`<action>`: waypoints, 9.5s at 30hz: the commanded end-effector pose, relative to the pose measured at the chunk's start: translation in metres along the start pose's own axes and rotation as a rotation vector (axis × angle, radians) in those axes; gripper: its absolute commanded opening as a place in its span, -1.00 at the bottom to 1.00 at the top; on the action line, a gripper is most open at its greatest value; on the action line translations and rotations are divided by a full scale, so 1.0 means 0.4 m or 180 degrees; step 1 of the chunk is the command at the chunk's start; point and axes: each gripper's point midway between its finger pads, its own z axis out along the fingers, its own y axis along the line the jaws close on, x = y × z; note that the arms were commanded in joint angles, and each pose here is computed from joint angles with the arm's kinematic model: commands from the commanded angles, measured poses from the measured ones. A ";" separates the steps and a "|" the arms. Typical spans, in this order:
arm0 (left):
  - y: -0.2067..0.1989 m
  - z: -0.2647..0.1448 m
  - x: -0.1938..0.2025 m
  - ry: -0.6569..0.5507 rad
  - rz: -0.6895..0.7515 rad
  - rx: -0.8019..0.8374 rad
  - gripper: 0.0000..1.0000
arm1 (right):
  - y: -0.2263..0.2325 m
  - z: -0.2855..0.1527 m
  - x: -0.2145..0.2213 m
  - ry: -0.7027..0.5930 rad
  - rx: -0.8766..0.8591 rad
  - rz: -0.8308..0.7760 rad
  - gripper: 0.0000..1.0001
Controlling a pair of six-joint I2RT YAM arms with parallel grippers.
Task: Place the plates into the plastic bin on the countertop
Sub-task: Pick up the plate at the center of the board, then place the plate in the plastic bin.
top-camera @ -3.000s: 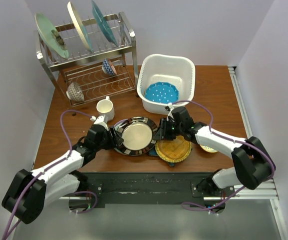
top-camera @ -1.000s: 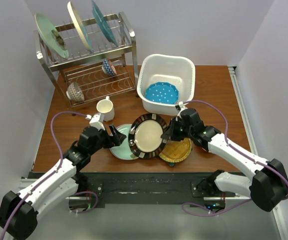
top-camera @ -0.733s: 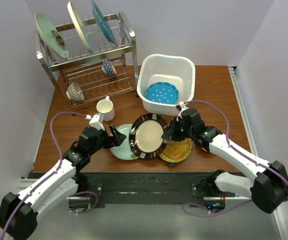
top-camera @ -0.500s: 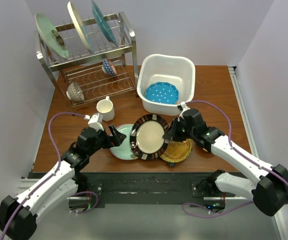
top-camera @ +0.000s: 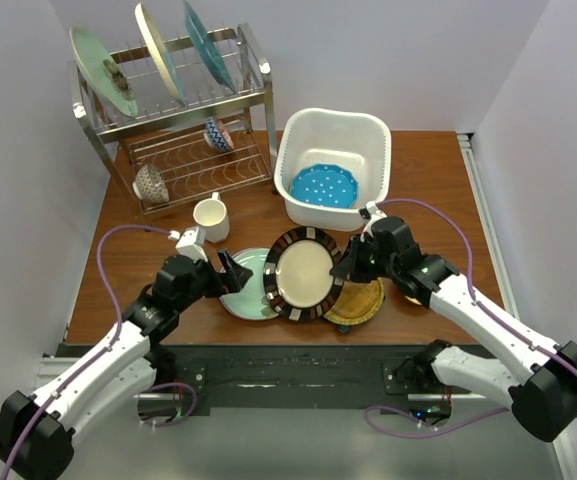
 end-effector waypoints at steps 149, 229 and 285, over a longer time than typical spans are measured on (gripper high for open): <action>0.003 -0.041 -0.008 0.0108 0.0178 -0.0129 1.00 | -0.269 0.280 -0.696 -0.0773 -0.0041 0.0889 -0.94; 0.020 0.001 0.031 0.0288 0.0210 -0.0144 1.00 | -0.345 0.361 -0.535 0.0329 0.1757 -0.0546 0.09; 0.034 -0.012 0.047 0.0286 0.0162 -0.0164 1.00 | -0.175 0.255 -0.591 -0.0562 0.2304 -0.1527 0.21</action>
